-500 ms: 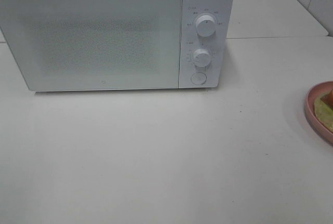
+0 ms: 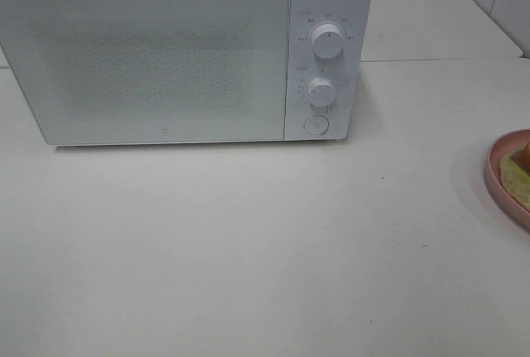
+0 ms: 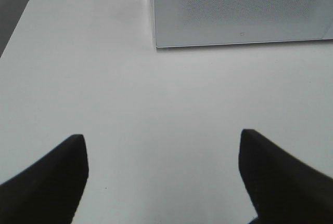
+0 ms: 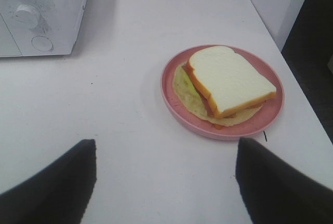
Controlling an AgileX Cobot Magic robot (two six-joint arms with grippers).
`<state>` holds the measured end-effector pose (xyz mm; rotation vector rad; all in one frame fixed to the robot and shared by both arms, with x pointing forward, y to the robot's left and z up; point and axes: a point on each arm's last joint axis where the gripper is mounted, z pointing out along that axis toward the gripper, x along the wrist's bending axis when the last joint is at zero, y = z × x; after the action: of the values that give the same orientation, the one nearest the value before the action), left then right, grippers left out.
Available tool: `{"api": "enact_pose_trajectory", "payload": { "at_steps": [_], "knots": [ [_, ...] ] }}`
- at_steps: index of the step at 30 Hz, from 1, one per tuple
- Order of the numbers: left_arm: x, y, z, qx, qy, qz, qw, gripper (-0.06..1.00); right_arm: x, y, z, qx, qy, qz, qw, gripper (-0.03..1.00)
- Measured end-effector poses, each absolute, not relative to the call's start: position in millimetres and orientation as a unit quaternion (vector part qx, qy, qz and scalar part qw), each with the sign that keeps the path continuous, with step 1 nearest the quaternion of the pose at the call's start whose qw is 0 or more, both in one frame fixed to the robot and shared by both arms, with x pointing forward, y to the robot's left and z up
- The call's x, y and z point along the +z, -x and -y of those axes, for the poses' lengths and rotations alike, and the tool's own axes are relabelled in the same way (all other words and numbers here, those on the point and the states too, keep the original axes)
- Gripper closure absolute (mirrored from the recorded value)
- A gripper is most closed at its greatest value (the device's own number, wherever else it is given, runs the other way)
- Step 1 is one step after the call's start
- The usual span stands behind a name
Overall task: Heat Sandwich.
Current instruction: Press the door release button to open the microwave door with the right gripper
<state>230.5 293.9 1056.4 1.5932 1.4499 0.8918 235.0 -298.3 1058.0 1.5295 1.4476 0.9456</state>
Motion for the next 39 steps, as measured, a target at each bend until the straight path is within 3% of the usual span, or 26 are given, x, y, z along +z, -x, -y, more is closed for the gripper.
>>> {"api": "enact_pose_trajectory", "payload": {
  "at_steps": [39],
  "knots": [
    [1056.4,-230.5,-293.9,0.352,-0.628,-0.572,0.394,0.19,1058.0,-235.0,298.3,0.375,-0.606,-0.573,0.405,0.2]
  ]
}}
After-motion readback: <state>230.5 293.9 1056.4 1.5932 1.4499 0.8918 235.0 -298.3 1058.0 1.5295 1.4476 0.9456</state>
